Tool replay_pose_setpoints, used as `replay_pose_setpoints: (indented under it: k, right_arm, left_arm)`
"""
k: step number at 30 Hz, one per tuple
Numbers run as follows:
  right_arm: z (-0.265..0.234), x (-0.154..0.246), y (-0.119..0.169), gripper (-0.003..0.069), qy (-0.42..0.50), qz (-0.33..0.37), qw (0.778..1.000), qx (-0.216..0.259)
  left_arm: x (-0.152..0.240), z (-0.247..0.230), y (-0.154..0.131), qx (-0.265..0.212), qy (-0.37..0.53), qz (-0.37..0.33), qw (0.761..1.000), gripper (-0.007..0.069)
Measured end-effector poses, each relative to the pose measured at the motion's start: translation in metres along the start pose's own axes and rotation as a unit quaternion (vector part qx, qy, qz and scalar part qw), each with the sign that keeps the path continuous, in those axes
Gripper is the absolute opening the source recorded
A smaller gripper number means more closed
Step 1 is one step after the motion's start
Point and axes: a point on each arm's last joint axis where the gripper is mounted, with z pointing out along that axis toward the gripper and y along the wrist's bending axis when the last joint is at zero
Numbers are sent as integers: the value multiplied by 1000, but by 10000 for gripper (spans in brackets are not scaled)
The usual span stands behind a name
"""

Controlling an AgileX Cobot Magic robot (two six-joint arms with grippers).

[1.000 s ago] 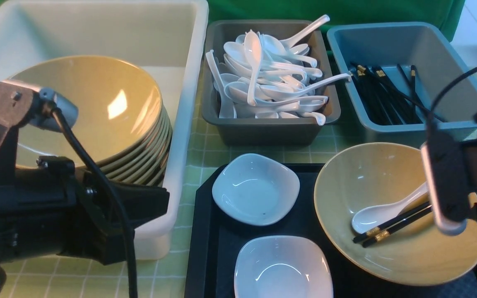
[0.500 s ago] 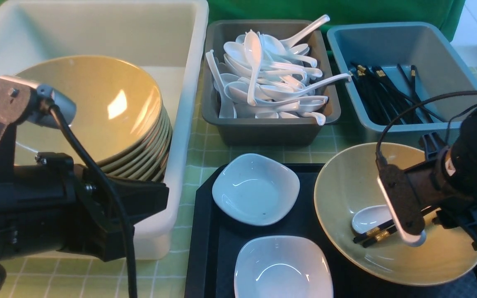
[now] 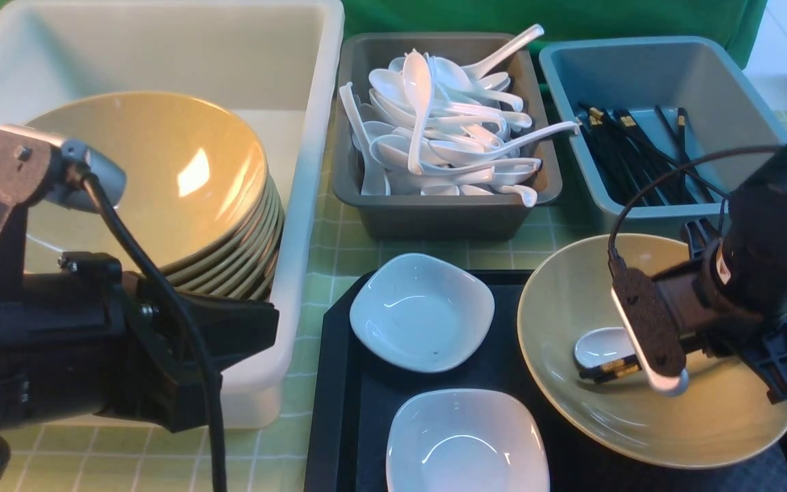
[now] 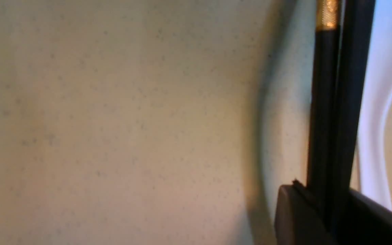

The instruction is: On green table put chopsticks spoon bowls plates into blue grey white boxes.

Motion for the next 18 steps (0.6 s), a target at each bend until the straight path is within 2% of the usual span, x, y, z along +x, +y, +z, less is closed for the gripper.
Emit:
replay_pose_setpoints:
  k: [6, 9, 11, 13, 15, 18]
  right_arm:
    - [-39, -3, -22, 129, -37, 55, 998, -14]
    - [-66, 0, -40, 130, -66, 97, 993, 3]
    - [-89, 13, -62, 129, -97, 168, 981, 29]
    - [-102, 29, -79, 129, -117, 236, 963, 51]
    - [-107, 45, -99, 129, -142, 318, 935, 65]
    - [-102, 67, -128, 129, -208, 438, 871, 77]
  left_arm:
    - [0, 0, 0, 2, -1, 1, 1000, -1]
    - [-1, 0, -1, 3, -3, 3, 1000, -1]
    - [-3, 0, -1, 3, -17, 5, 1000, -1]
    - [-5, 0, -1, 4, -30, -3, 1000, -1]
    - [-8, 0, -1, 6, -42, -12, 999, -1]
    - [-9, 0, -1, 9, -52, -20, 998, -1]
